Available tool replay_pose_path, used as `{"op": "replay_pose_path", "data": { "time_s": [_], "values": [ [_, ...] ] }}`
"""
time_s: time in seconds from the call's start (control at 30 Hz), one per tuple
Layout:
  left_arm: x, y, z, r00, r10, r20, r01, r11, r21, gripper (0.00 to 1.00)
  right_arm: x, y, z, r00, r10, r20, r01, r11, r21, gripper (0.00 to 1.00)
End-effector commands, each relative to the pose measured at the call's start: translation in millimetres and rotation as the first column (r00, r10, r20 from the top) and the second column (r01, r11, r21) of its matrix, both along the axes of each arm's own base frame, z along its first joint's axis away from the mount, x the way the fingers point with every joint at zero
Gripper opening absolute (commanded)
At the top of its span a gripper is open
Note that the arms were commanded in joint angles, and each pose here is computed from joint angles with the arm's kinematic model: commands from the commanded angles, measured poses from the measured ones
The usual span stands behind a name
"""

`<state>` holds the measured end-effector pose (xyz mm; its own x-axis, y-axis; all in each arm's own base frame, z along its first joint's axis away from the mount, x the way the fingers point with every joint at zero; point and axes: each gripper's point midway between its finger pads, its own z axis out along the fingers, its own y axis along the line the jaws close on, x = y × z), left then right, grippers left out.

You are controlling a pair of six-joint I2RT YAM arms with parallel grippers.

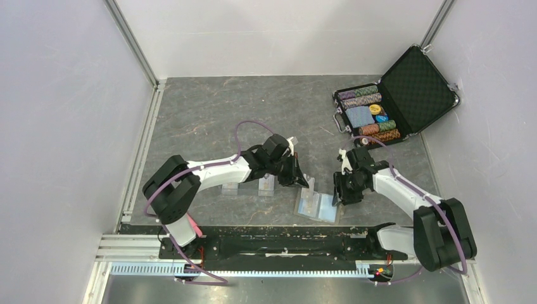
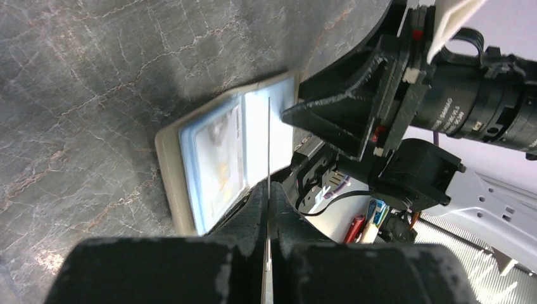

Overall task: Put the credit cards into the card holder
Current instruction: Insert the credit card into the card holder.

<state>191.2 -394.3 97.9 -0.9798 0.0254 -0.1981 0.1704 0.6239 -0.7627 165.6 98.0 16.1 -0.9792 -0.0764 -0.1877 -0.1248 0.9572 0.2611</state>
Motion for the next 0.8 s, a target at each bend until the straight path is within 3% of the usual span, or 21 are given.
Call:
{"op": "replay_pose_path", "data": {
  "time_s": [0.0,0.23,0.57,0.77],
  "values": [
    [0.6,-11.2,12.6,1.000,-0.024,0.004,0.025,0.999,-0.039,0.02,-14.6,26.5,-6.6,0.999,-0.038,-0.033,0.044,0.983,0.176,0.41],
    [-3.8,-12.6,1.2,0.998,-0.066,-0.010,0.066,0.997,-0.031,0.02,-2.8,33.8,-4.7,0.998,-0.066,0.006,0.063,0.975,0.215,0.35],
    [-6.5,-0.4,-11.1,0.997,-0.075,-0.006,0.076,0.997,0.019,0.02,22.2,38.2,-2.2,0.992,-0.115,0.043,0.102,0.967,0.233,0.00],
    [-4.2,5.2,-12.7,0.998,-0.063,0.001,0.063,0.998,0.031,0.02,41.0,28.7,2.8,0.985,-0.158,0.068,0.139,0.965,0.223,0.00]
  ]
}}
